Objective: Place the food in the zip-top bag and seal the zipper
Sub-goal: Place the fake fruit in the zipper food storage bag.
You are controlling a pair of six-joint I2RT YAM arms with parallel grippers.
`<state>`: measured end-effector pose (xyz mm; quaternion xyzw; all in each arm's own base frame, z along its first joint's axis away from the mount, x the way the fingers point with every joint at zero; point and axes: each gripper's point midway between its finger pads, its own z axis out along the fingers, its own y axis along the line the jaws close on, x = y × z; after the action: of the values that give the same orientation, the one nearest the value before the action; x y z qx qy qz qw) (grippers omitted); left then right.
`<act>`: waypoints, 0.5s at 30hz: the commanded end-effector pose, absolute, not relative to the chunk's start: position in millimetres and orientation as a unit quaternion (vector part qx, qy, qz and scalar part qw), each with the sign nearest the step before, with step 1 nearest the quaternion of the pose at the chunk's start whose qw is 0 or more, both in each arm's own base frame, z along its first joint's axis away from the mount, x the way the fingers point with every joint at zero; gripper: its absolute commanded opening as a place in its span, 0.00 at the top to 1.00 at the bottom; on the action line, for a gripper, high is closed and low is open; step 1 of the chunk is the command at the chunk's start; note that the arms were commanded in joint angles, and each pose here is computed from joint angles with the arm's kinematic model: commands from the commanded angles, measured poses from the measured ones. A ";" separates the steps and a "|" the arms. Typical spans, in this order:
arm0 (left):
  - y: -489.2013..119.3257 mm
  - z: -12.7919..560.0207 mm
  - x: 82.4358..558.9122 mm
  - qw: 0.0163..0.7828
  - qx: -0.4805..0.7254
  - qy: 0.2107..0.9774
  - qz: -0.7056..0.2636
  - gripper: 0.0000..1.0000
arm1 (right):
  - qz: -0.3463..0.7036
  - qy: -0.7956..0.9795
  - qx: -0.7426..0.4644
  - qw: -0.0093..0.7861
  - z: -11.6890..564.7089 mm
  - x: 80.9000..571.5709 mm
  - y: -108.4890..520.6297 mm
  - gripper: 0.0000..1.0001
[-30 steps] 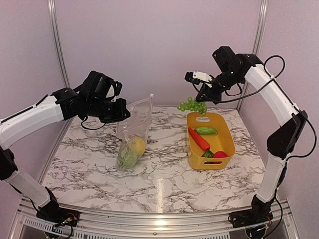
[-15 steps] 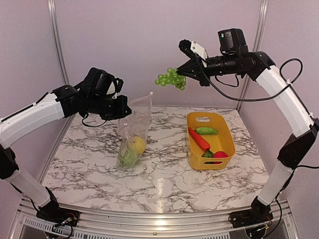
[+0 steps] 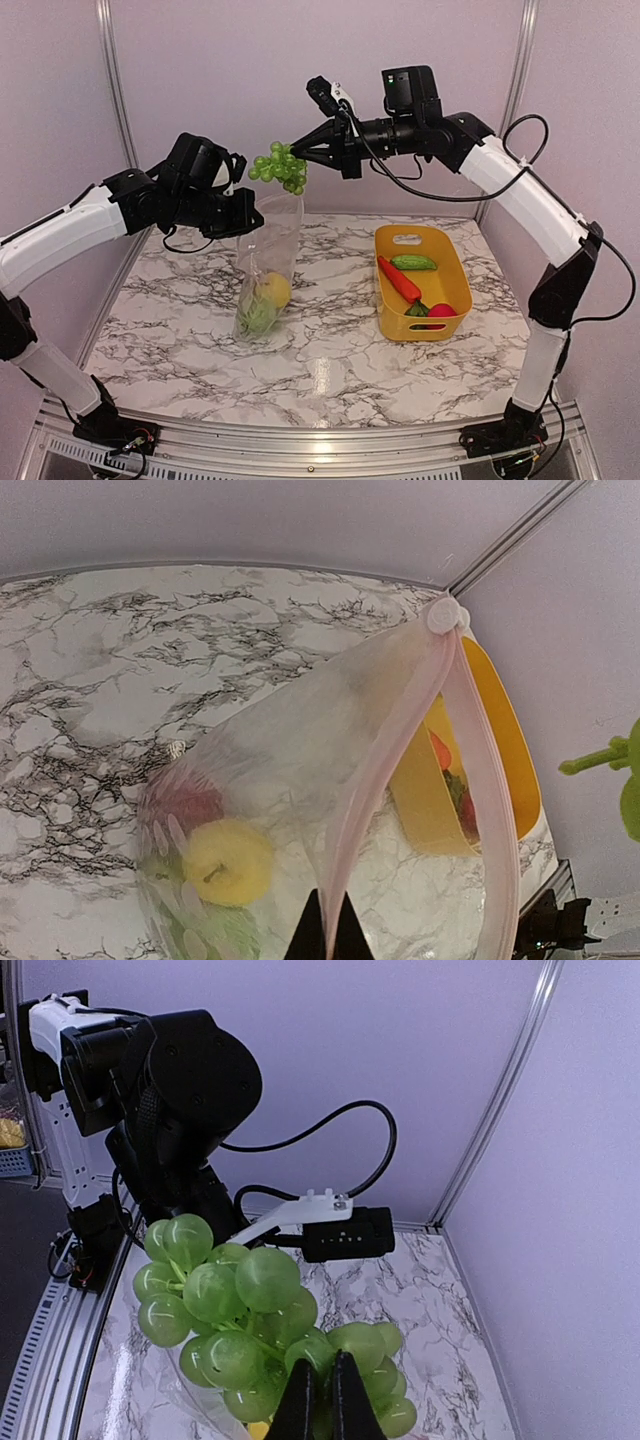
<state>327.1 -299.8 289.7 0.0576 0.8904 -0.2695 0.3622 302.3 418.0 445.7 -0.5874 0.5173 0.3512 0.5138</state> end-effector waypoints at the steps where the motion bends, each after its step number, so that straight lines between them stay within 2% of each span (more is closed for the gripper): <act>1: -290.2 304.3 323.1 0.378 0.049 0.882 -0.277 1.00 | 0.428 0.513 -0.565 0.485 452.4 294.3 431.4 1.00; 15: -284.9 305.4 320.6 0.383 0.043 0.880 -0.277 1.00 | 0.453 0.560 -0.565 0.402 378.8 305.3 448.5 1.00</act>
<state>321.2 -292.1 294.7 0.0500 0.8876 -0.2724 0.3680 305.1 444.8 391.9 -0.5652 0.5541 0.4452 0.4187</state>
